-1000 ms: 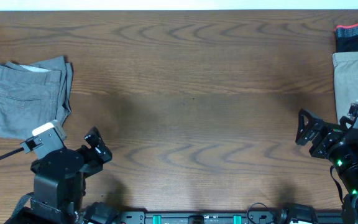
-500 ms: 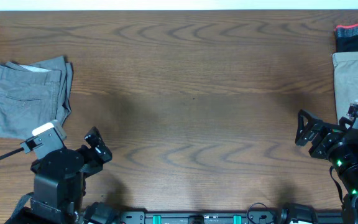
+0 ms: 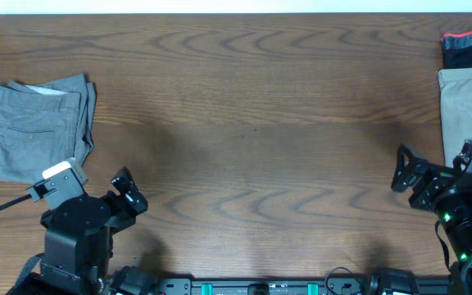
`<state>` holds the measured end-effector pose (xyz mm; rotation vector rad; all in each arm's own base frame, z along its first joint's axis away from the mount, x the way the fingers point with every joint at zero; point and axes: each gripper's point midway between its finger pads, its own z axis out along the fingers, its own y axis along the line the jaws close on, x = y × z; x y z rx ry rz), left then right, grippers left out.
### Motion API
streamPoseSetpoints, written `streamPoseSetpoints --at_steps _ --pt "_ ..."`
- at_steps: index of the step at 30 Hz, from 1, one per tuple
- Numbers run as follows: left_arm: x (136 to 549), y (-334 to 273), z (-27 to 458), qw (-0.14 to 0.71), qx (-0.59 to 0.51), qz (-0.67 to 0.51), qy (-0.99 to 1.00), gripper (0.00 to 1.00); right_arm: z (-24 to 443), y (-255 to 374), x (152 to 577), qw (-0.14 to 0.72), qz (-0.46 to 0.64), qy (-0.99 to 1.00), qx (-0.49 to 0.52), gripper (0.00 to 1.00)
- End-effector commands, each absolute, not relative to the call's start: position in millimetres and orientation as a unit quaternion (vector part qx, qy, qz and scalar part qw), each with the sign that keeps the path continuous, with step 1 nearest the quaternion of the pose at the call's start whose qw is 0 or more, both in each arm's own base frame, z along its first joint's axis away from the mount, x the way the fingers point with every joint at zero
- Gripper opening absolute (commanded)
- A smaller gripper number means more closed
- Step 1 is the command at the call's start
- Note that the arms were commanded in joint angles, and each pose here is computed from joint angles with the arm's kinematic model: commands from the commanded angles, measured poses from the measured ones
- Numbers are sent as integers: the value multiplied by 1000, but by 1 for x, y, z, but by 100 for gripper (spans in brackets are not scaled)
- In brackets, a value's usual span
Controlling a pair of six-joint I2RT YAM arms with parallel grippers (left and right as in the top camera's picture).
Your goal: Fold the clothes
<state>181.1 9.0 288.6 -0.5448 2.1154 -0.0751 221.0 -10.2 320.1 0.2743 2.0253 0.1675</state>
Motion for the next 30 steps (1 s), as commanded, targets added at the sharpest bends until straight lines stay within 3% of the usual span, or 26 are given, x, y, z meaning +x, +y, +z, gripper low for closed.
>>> streamPoseSetpoints --at_steps 1,8,17,30 --pt "182 11 289 462 -225 -24 858 98 312 -5 225 533 70 837 98 99" --pt "182 11 289 462 -225 -24 858 98 267 19 244 593 102 797 47 99" --pt "182 11 289 462 -225 -24 858 98 208 26 251 660 146 734 61 99" --pt "182 11 289 462 -225 -24 858 98 179 20 247 697 117 706 44 99"
